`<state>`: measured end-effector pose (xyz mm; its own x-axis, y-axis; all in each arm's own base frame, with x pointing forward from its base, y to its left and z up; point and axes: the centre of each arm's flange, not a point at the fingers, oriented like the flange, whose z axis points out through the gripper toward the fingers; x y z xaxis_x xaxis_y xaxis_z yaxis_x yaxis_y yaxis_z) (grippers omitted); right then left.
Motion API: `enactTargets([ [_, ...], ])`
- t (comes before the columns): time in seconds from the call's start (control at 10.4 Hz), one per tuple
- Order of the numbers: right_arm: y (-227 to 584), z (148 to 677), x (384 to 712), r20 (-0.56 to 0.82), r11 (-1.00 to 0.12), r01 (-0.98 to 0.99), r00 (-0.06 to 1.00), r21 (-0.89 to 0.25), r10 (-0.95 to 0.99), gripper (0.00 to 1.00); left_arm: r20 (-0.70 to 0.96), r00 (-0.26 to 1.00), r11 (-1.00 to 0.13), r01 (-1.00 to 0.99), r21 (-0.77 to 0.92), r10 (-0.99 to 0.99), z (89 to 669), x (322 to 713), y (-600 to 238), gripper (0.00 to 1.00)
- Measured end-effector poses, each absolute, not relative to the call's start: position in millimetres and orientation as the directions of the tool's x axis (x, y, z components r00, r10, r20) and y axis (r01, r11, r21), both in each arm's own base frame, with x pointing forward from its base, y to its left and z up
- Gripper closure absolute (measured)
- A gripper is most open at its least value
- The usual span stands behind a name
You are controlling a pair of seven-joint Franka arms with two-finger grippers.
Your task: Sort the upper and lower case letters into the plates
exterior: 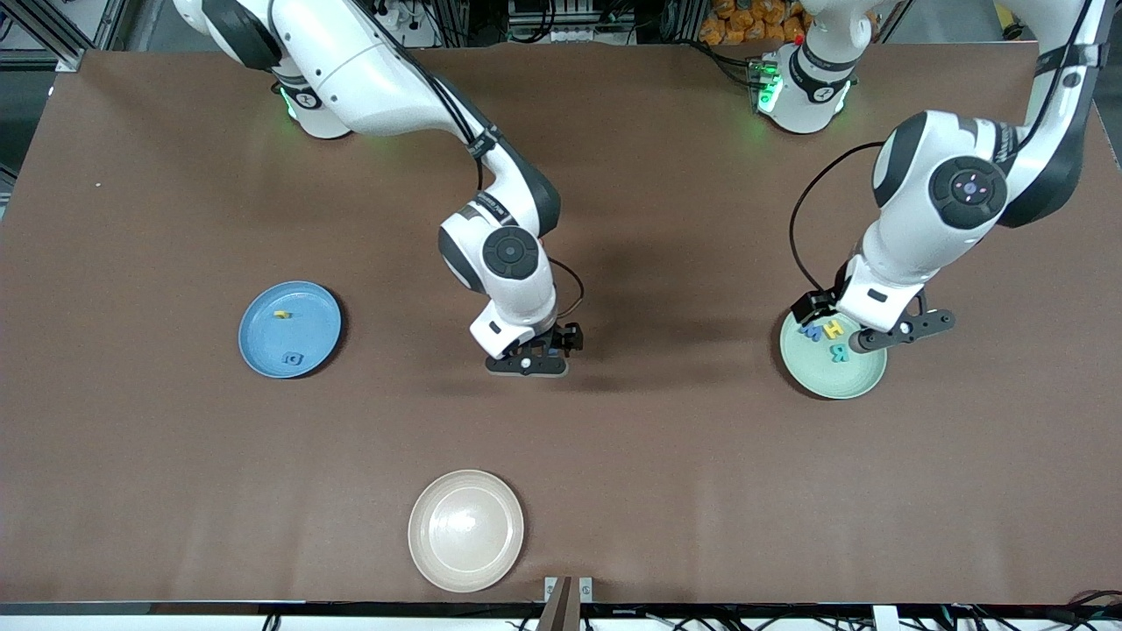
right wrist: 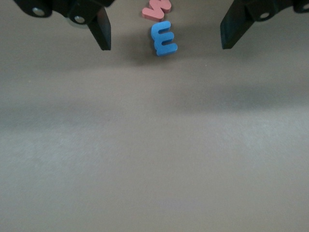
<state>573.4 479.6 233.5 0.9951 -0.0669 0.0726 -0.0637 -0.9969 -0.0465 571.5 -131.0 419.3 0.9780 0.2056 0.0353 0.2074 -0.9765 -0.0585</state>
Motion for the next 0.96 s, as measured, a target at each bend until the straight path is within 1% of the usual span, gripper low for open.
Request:
enactTargets([
  [0.39,482.5,196.7,569.3,0.064,-0.996,-0.076,0.995,-0.037,-0.078,0.0,0.055,0.989,-0.987,0.143,-0.071,0.139,479.6,591.1,-100.6,0.0],
  [0.96,495.9,186.7,558.2,0.059,-0.994,-0.101,0.993,-0.039,-0.103,0.0,0.085,0.994,-0.993,0.081,-0.085,0.074,527.0,606.9,-46.3,0.0],
])
